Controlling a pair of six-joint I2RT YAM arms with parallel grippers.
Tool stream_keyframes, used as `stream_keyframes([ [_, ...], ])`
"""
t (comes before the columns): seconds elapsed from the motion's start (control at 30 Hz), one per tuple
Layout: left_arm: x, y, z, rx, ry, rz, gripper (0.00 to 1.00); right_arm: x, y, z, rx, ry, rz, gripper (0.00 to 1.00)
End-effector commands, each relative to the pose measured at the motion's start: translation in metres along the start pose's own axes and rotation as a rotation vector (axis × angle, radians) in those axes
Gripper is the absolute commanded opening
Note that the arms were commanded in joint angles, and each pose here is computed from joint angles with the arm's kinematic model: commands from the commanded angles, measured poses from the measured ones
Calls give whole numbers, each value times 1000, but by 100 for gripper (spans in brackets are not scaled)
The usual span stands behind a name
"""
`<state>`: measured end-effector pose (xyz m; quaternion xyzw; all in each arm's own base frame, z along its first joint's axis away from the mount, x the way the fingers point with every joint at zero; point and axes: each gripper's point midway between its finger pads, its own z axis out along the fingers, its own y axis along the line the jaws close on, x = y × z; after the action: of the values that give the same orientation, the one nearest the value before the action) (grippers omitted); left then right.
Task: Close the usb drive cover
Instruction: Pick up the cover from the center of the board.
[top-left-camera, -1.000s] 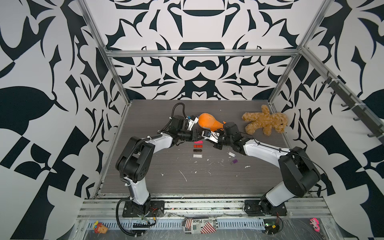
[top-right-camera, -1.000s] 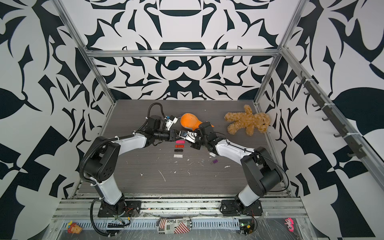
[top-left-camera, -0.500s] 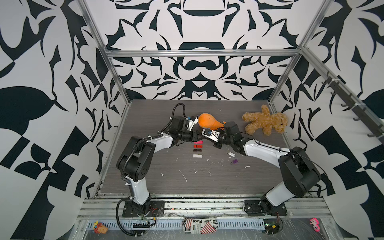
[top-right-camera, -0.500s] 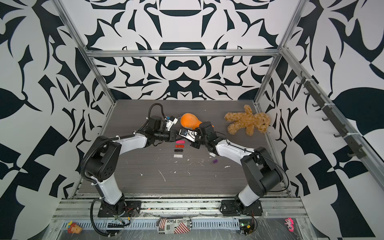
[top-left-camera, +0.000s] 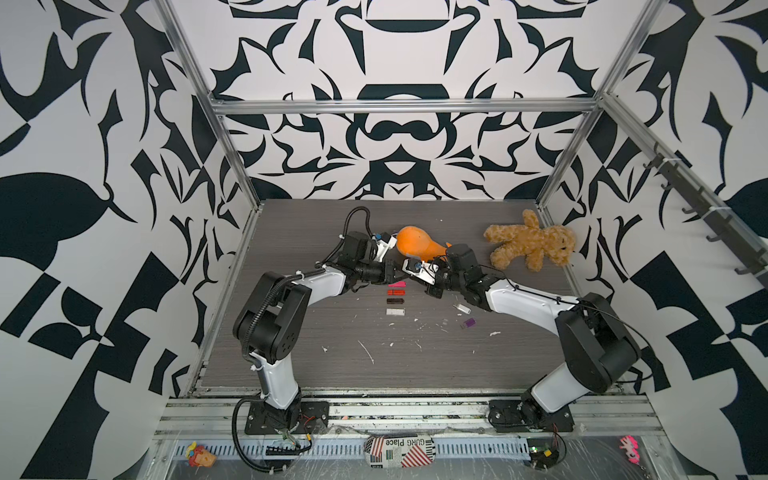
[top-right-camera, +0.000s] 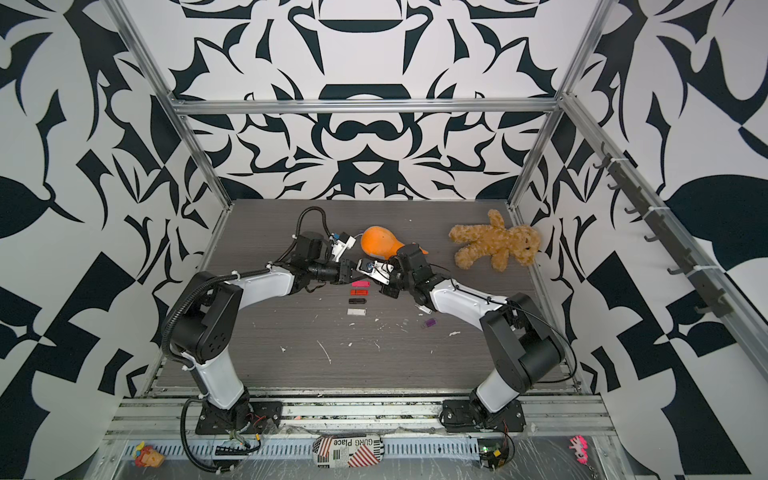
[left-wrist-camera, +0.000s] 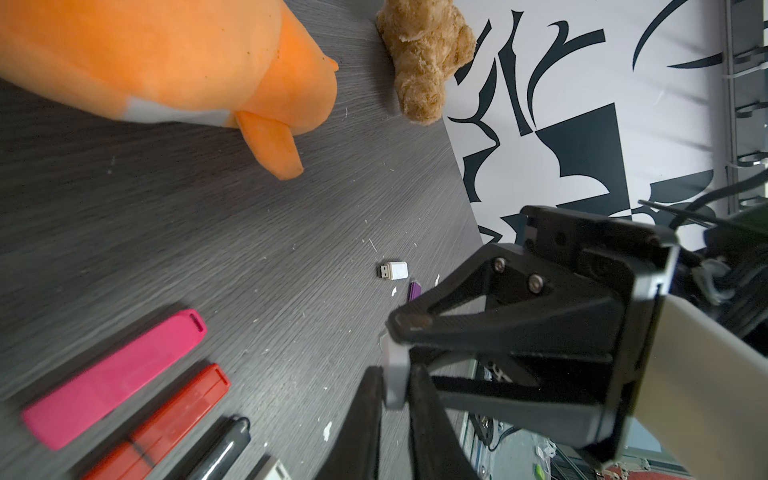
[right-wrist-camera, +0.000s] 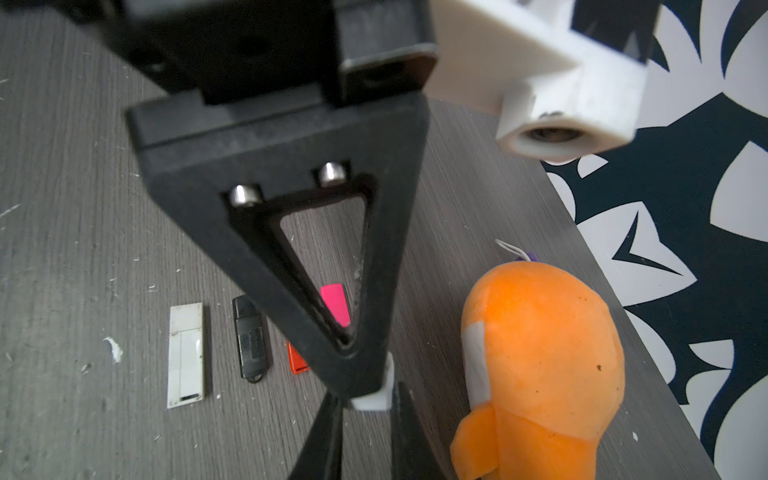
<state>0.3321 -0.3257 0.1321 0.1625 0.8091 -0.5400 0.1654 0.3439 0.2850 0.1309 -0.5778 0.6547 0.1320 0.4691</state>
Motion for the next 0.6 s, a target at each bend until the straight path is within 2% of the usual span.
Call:
stream_keyframes([
  [0.0, 6, 0, 4, 26, 25, -7, 15, -18, -6, 2, 8, -42, -30, 22],
  [0.1, 5, -1, 3, 31, 22, -5, 14, -16, -6, 0, -4, -15, -61, 33],
  [0.23, 2, -1, 2, 33, 15, -1, 14, -1, -4, -15, -50, 51, -63, 40],
  [0.43, -4, -1, 2, 30, 5, 7, 13, 41, -2, -53, -92, 164, 37, 42],
  [0.57, -7, 0, 2, 24, -3, 14, 14, 92, 0, -75, -83, 327, 141, 42],
])
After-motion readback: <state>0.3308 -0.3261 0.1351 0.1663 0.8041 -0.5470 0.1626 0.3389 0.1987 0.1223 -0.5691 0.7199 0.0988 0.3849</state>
